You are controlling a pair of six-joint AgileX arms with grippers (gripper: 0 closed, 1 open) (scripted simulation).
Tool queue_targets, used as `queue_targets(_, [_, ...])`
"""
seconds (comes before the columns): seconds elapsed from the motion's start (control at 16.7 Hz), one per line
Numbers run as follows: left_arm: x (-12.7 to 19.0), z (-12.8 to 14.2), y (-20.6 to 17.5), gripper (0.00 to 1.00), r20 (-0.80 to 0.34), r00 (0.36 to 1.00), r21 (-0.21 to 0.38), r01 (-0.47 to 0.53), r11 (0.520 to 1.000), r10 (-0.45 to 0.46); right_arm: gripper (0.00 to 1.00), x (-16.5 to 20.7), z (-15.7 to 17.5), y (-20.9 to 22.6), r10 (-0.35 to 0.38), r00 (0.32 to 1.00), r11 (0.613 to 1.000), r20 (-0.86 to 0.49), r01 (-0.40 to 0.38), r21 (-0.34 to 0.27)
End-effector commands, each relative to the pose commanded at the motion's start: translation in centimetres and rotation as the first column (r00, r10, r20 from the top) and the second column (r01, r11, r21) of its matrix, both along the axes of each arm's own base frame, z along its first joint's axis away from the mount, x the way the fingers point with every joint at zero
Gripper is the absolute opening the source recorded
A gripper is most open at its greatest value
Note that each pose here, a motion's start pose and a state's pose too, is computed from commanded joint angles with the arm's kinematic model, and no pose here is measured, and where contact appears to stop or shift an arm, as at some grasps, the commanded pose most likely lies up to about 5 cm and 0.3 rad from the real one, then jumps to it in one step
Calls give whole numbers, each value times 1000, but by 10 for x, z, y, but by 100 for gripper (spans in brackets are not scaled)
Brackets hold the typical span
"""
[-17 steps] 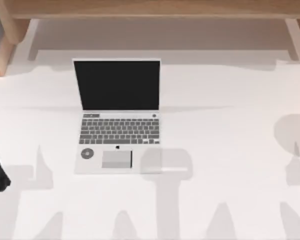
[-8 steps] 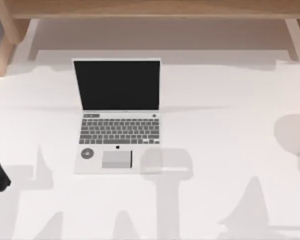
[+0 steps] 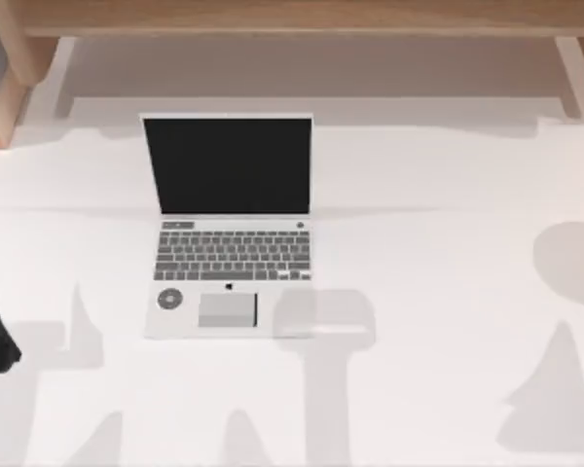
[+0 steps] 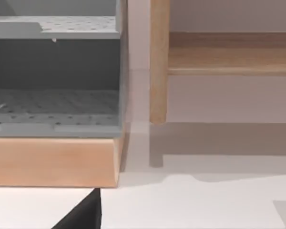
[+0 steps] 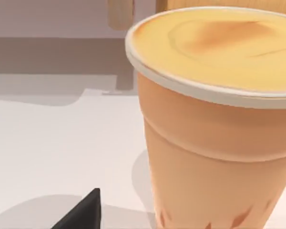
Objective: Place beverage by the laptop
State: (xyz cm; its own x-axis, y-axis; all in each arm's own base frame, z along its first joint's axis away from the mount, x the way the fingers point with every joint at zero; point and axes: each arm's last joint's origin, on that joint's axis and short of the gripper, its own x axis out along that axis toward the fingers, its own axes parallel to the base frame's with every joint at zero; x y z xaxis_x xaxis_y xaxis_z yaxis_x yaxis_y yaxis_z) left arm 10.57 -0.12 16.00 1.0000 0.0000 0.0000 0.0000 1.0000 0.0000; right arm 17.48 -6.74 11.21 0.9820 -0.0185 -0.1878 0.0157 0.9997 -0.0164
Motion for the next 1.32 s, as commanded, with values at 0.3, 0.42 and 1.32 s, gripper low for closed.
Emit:
queue_targets(0.3, [0, 0, 0, 100, 0, 1000, 0, 0, 1000, 0, 100, 1, -8, -6, -1, 1000, 1000, -10, 1, 5])
queue_targets(0.42, [0, 0, 0, 100, 0, 1000, 0, 0, 1000, 0, 100, 1, -8, -6, -1, 1000, 1000, -10, 1, 5])
queue_targets(1.32, [0, 0, 0, 100, 0, 1000, 0, 0, 1000, 0, 100, 79, -23, -7, -1, 1000, 1000, -10, 1, 5])
